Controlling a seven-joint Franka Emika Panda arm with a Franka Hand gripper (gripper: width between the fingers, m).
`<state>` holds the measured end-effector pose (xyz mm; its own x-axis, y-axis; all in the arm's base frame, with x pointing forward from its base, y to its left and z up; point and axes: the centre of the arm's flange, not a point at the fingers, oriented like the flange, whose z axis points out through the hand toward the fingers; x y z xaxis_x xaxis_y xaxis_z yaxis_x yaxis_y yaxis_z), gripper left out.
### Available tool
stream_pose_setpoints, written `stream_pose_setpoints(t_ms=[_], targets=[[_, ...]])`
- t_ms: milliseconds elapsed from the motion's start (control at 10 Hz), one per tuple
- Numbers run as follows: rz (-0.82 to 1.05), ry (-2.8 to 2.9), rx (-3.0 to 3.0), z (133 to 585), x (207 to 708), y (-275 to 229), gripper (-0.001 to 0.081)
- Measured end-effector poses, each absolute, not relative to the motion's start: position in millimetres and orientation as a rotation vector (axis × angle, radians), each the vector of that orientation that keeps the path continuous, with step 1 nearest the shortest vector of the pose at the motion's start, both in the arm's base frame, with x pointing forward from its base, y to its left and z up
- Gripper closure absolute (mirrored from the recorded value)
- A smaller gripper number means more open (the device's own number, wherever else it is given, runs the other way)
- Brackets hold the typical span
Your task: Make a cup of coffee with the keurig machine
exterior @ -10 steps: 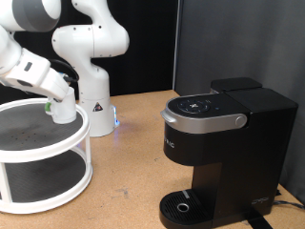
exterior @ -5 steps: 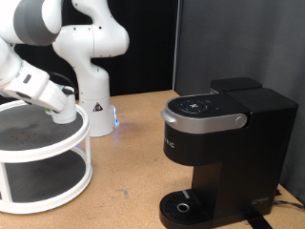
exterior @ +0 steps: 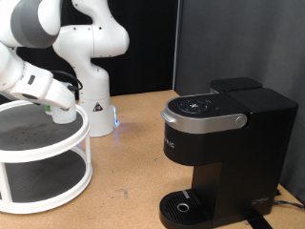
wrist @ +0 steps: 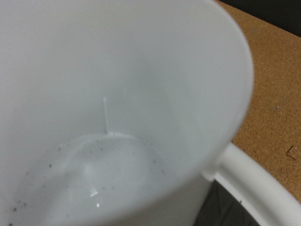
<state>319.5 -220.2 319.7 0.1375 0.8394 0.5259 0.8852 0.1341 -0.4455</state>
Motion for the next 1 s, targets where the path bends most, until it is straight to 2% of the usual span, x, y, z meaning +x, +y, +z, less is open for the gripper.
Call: stream_pose_setpoints(t_ms=[400, 500, 600, 700, 800, 900, 1000], targets=[[-0.06, -1.648, -1.679, 320.6, 317.3, -216.6, 0.0011], [-0.053, -1.639, -1.686, 320.6, 317.3, -216.1, 0.0176], [-0.049, -1.632, -1.692, 320.8, 317.5, -215.9, 0.0176], [-0.045, -1.628, -1.697, 321.0, 317.9, -215.7, 0.0377], [-0.041, -1.624, -1.702, 321.3, 318.2, -215.5, 0.0377], [-0.039, -1.622, -1.705, 321.7, 318.7, -215.2, 0.0513], [-0.037, -1.623, -1.706, 322.1, 319.2, -214.8, 0.0696]])
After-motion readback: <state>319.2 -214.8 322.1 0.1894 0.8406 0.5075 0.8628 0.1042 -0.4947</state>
